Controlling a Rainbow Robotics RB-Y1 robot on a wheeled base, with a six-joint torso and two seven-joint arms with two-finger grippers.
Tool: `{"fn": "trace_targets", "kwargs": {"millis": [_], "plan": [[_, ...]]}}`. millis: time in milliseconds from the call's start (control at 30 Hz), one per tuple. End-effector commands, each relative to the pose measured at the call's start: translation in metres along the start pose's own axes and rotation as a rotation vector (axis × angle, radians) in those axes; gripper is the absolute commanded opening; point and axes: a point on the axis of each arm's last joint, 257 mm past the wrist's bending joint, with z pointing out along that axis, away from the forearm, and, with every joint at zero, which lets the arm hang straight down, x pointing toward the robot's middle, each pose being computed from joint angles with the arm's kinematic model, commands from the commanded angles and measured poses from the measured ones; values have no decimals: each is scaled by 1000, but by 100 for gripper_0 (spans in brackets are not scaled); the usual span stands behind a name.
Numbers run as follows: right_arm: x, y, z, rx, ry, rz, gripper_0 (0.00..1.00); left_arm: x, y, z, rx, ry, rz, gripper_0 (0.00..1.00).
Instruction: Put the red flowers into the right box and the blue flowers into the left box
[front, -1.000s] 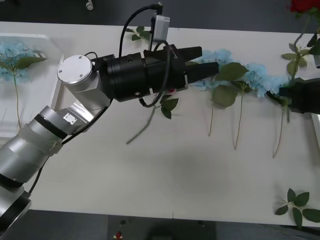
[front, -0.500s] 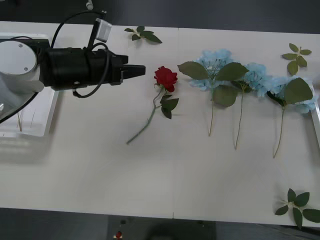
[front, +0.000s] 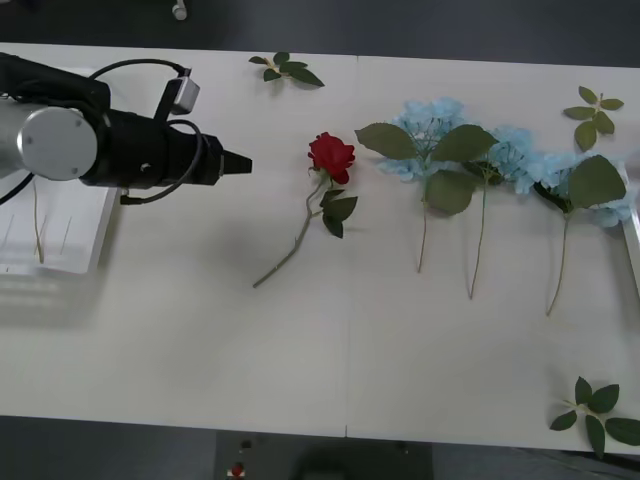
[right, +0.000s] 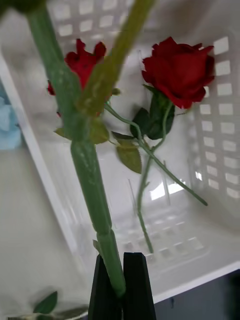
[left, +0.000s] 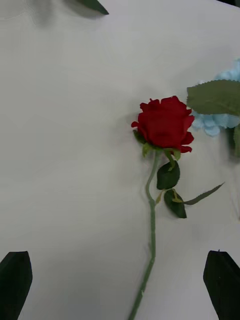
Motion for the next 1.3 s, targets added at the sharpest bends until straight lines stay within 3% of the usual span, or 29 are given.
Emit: {"fn": "trace_targets", "kwargs": {"millis": [33,367,767,800,833,900,933,1167,1300], "plan": [[12,-23,12,37,53,-40,0,-32,-11,13,-44,-16,-54,100],[38,-41,77,66,77,41,0,-44,-22,66,-125,-20,-91,100],[42,-48,97,96,60,53,2,-28,-61,116,-125,29,-42,100],[42,-49,98,102,56,48,24,-26,-62,121,-134,34,-31,100],[41,-49,98,100,54,48,37,-25,-63,124,-140,35,-22,100],[40,-50,96,94,51,57,82,-22,-61,131,-165,39,1,100],[38,-49,94,88,47,62,87,-21,-62,134,-170,42,8,100],[29,-43,67,48,53,66,88,-10,-63,142,-207,72,44,100],[17,-19,14,-39,54,15,88,1,-61,144,-247,108,83,100]]}}
